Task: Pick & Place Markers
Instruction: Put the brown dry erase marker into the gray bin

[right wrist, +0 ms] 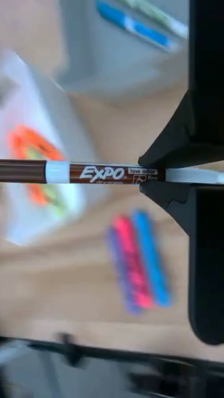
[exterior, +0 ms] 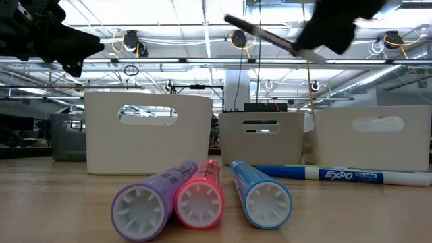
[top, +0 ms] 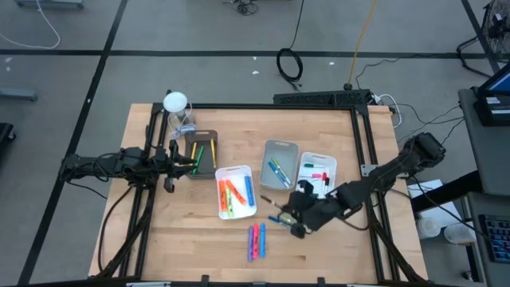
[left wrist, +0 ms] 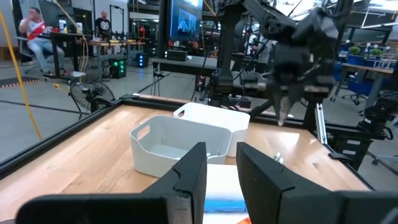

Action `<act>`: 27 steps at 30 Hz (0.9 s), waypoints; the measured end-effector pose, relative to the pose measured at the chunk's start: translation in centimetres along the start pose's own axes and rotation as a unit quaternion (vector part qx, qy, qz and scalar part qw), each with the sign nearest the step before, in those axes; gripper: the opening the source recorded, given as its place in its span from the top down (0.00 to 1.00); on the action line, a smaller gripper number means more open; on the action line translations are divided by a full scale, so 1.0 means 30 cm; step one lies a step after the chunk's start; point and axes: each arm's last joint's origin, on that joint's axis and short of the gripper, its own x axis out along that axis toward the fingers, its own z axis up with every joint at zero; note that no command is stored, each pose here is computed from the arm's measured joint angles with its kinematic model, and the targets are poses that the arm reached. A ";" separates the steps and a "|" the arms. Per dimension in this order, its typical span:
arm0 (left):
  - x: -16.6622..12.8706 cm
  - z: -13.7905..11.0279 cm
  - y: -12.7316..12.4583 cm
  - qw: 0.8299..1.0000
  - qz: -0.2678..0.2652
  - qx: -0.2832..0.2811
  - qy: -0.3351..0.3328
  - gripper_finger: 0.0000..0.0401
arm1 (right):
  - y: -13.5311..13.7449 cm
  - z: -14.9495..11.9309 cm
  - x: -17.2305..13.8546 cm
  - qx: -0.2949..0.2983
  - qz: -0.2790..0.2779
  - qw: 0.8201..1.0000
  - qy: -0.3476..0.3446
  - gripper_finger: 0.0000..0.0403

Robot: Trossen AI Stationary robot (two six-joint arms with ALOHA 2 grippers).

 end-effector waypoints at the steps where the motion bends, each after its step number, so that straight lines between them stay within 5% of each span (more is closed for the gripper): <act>1: 0.000 0.000 0.000 1.000 0.000 0.000 0.000 0.77 | -0.007 0.017 -0.001 0.009 -0.009 1.000 -0.022 0.97; 9: 0.000 0.000 0.000 1.000 0.000 0.000 0.000 0.77 | -0.123 0.143 0.039 0.155 -0.066 0.978 -0.122 0.97; 15: 0.000 0.000 0.000 1.000 0.000 0.000 0.000 0.77 | -0.260 0.172 0.072 0.205 -0.141 0.964 -0.096 0.97; 27: 0.000 0.000 0.000 1.000 0.000 0.000 0.000 0.77 | -0.347 0.136 0.103 0.228 -0.137 0.964 -0.012 0.95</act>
